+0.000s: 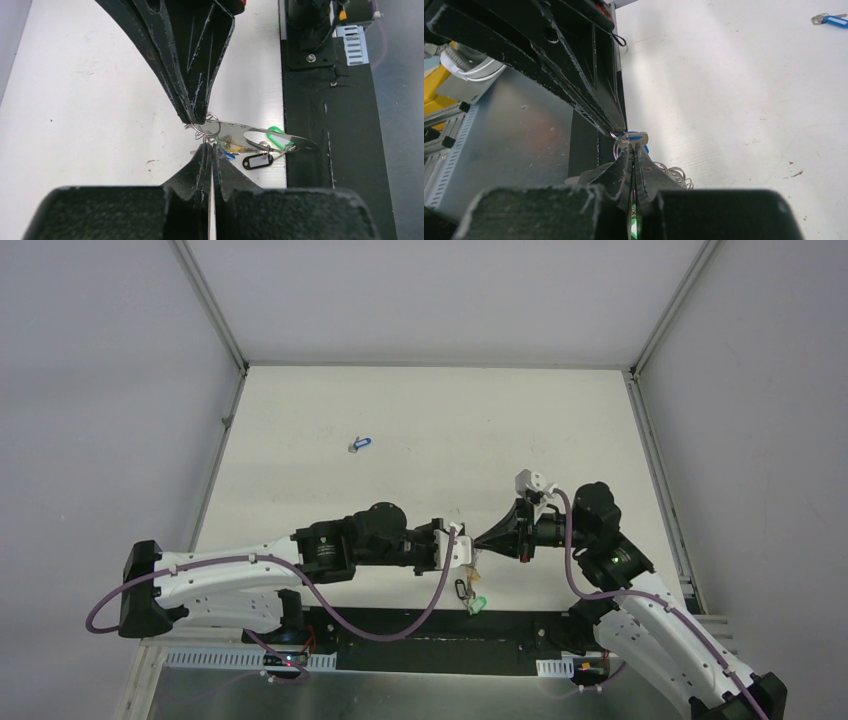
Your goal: Put the keys on the keyring
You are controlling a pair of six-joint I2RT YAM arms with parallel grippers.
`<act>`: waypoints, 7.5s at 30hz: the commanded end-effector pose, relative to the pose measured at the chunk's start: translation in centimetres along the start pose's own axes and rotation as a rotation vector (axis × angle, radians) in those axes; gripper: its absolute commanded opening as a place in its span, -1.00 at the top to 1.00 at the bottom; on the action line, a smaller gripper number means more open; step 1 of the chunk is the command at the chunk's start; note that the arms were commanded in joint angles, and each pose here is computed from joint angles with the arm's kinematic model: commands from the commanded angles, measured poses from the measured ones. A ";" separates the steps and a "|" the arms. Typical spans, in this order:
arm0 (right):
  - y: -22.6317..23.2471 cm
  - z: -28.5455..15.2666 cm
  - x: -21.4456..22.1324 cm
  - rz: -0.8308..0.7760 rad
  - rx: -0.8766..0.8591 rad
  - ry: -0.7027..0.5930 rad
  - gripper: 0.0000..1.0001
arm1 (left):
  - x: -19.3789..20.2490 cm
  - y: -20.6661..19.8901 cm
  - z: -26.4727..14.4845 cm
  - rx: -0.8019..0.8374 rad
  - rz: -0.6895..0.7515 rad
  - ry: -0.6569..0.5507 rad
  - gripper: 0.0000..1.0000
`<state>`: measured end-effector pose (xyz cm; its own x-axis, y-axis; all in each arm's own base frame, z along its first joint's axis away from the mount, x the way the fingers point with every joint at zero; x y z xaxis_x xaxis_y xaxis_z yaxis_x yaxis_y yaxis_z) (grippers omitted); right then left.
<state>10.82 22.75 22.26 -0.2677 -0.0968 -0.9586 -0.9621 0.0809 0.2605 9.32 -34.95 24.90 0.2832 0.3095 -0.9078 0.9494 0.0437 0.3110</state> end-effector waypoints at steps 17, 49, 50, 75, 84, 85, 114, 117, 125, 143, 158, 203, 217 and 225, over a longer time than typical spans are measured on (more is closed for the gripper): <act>-2.9 -0.2 -4.5 0.068 0.211 -0.233 1.00 | -2.3 1.6 -0.9 -0.139 -0.082 -0.135 1.00; -6.2 -0.6 -4.6 0.382 0.403 -0.349 1.00 | -1.6 2.4 -0.3 -0.186 -0.052 -0.088 1.00; -6.3 -0.6 -4.6 0.391 0.408 -0.352 1.00 | -1.5 2.6 -0.3 -0.200 -0.058 -0.083 1.00; -5.6 -0.2 -1.0 0.225 0.351 -0.143 -0.34 | -0.1 3.7 -0.6 -0.306 -0.140 -0.035 1.00; -2.6 0.1 1.1 0.002 0.125 -0.019 -0.53 | 0.1 4.0 -0.8 -0.327 -0.145 -0.028 1.00; -2.4 0.2 1.6 0.002 0.104 0.000 -0.51 | 0.1 4.0 -0.8 -0.329 -0.144 -0.027 1.00; -3.1 2.8 1.3 -0.172 -0.062 0.029 0.23 | 0.2 3.9 -1.0 -0.318 -0.144 -0.012 1.00; -3.1 3.2 1.4 -0.176 -0.075 0.039 0.25 | 0.1 3.9 -1.0 -0.318 -0.144 -0.012 1.00; -4.1 4.3 1.8 -0.187 -0.029 0.077 0.50 | 0.1 3.8 -0.9 -0.314 -0.149 -0.009 1.00; -5.3 4.6 0.8 -0.119 0.110 0.033 1.00 | 0.8 3.4 -0.6 -0.296 -0.171 0.023 1.00; -5.5 4.5 -0.1 -0.066 0.157 -0.022 1.00 | 2.6 2.9 -1.0 -0.285 -0.146 0.099 1.00; -4.6 4.5 -1.4 -0.046 0.125 -0.048 1.00 | 0.7 5.3 -0.8 -0.418 0.131 -0.051 0.11; -4.6 4.5 -1.5 -0.047 0.123 -0.046 1.00 | 2.6 5.2 0.6 -0.414 0.118 0.051 0.18; -4.6 4.5 -1.3 -0.044 0.124 -0.044 1.00 | 3.0 5.3 0.0 -0.449 0.112 0.099 0.34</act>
<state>15.56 26.51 18.44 -0.2994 -0.1346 -0.9446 -0.9366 0.2304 0.2641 15.13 -33.71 22.18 0.3534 0.4374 -0.8269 0.7681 0.3689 0.5234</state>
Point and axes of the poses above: each gripper's point midway between its finger pads, its own z axis out along the fingers, its own y axis along the line the jaws close on, x = y × z, the point moved 1 cm from there along -z, back along the fingers, and after that the axes turned 2 degrees about -z, right-handed, at the moved point
